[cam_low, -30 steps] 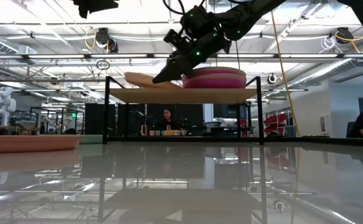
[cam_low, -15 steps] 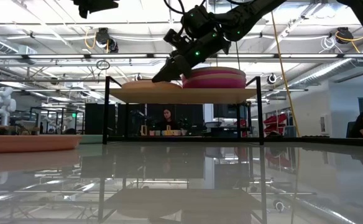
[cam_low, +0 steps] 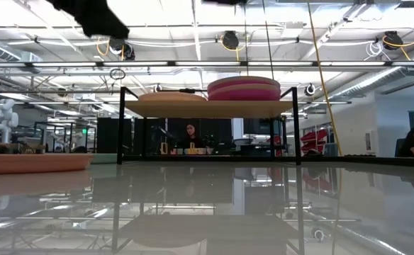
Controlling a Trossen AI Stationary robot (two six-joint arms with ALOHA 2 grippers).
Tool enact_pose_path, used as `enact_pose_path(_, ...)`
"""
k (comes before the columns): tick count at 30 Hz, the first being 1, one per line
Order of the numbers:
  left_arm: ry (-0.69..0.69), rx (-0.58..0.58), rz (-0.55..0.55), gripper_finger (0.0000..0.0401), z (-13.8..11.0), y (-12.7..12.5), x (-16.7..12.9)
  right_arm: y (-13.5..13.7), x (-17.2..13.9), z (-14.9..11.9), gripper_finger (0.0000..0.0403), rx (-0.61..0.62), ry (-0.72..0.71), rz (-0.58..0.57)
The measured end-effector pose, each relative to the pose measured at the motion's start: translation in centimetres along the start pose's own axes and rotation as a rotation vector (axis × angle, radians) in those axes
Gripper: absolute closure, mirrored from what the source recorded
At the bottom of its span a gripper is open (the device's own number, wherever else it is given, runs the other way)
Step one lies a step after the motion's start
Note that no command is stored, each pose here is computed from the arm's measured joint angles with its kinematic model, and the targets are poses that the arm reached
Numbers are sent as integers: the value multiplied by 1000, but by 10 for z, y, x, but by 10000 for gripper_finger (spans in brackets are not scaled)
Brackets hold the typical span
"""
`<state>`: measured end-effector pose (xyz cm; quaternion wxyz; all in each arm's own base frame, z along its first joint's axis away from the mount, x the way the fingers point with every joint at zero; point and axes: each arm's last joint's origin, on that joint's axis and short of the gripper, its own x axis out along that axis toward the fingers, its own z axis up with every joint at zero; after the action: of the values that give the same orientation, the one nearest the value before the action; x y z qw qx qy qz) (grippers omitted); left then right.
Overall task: Place and stack plates onto a shelf
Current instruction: Stack the brown plate on the light orange plate on the shelf
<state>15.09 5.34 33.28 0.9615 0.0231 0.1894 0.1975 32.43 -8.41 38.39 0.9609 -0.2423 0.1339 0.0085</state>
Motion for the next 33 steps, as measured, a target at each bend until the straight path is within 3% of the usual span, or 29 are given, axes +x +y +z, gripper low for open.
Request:
enact_pose_path(8, 449, 83, -221, 231, -37, -55, 37, 14, -80, 45, 267, 40, -116, 10)
enact_pose_path(13, 699, 292, -258, 231, -66, -90, 56, 25, -99, 54, 268, 37, -144, 49)
enact_pose_path(17, 798, 405, -261, 231, -82, -104, 74, 33, -100, 56, 268, 34, -137, 84)
enact_pose_path(26, 921, 620, -343, 231, -104, -107, 100, 44, -85, 53, 268, 30, -126, 128)
enact_pose_path(33, 932, 577, -442, 231, -106, -79, 116, 51, -72, 40, 268, 21, -155, 115)
